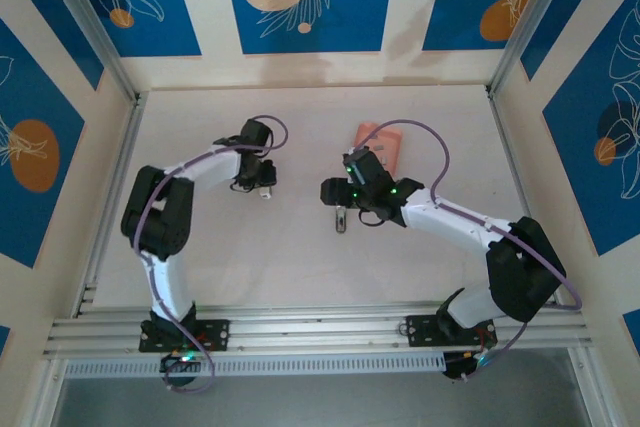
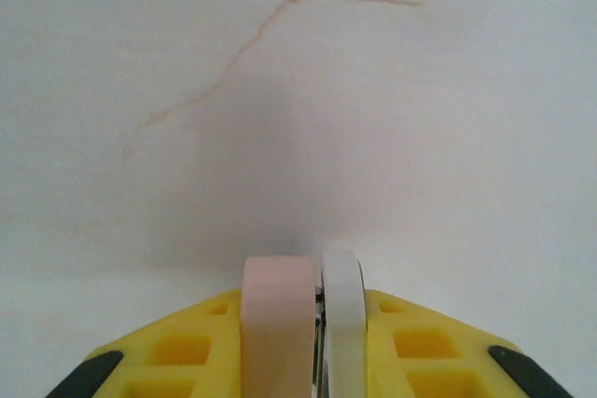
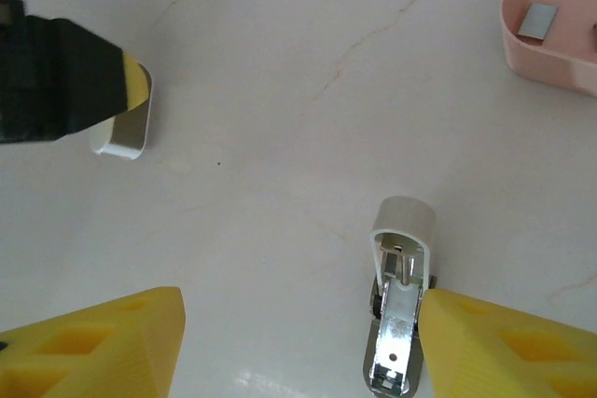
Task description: Load the staples into the stapler
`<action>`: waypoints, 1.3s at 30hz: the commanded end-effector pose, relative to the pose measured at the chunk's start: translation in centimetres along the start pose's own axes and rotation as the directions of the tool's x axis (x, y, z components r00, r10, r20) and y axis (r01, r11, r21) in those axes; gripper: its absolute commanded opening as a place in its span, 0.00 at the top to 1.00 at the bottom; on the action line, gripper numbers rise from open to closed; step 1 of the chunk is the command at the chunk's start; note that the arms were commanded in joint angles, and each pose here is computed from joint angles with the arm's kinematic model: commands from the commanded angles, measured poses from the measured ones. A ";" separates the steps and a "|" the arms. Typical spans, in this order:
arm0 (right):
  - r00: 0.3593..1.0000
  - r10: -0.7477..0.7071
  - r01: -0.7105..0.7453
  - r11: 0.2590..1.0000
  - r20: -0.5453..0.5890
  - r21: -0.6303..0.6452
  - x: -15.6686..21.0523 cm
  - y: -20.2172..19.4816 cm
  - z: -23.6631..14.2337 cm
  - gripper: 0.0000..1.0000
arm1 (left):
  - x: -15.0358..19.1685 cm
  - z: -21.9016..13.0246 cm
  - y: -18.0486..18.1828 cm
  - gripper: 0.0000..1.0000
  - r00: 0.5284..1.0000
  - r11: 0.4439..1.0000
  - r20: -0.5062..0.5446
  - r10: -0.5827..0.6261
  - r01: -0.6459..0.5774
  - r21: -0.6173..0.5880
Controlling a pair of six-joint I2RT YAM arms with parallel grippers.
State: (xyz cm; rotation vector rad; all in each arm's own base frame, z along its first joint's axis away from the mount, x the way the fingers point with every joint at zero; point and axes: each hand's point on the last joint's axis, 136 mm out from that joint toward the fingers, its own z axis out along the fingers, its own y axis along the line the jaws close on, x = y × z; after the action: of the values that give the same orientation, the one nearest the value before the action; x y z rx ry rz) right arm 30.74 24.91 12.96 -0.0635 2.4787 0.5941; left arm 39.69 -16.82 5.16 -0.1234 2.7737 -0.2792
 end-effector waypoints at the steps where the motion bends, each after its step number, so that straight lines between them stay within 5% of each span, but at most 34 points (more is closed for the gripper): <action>1: 0.999 0.028 -0.024 0.987 0.022 -0.158 -1.2 1.9 -0.9 0.33 | -1.4 -4.6 -2.2 0.79 0.985 0.983 0.152 0.082 -0.105 0.148; 5: 0.997 0.078 -0.074 0.957 0.004 -0.280 -2.3 2.6 -1.0 0.33 | -0.6 -7.7 -4.2 0.75 0.929 0.916 0.295 0.224 -0.304 0.263; 8: 0.997 0.079 -0.080 0.928 -0.020 -0.365 -2.8 3.4 -1.2 0.33 | 1.4 -10.0 -6.0 0.73 0.828 0.794 0.406 0.385 -0.522 0.311; 11: 0.998 0.063 -0.070 0.906 -0.032 -0.418 -3.4 4.1 -1.7 0.33 | 4.1 -12.6 -7.9 0.73 0.638 0.579 0.556 0.532 -0.753 0.311; 15: 0.999 0.016 -0.040 0.866 -0.051 -0.499 -3.7 5.5 -2.5 0.33 | 7.9 -15.0 -9.0 0.74 0.249 0.231 0.738 0.627 -0.964 0.129; 20: 0.993 -0.025 -0.045 0.817 -0.113 -0.575 -2.5 7.3 -3.3 0.34 | 9.4 -15.6 -8.8 0.74 0.043 0.095 0.777 0.628 -0.995 -0.022; 25: 0.976 -0.064 -0.082 0.779 -0.210 -0.622 -0.2 9.6 -3.4 0.34 | 10.7 -15.0 -8.5 0.74 -0.038 0.010 0.757 0.652 -0.998 -0.059; 39: 0.947 -0.091 -0.124 0.780 -0.307 -0.614 3.0 12.1 -2.0 0.39 | 11.0 -15.2 -9.2 0.73 -0.049 0.016 0.770 0.636 -0.997 -0.077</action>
State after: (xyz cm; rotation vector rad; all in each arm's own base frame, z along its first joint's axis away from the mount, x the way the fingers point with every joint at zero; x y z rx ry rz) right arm 24.89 34.51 17.24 -0.4391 2.4570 1.4810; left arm 25.12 -23.79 16.41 1.4836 1.4396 -0.4874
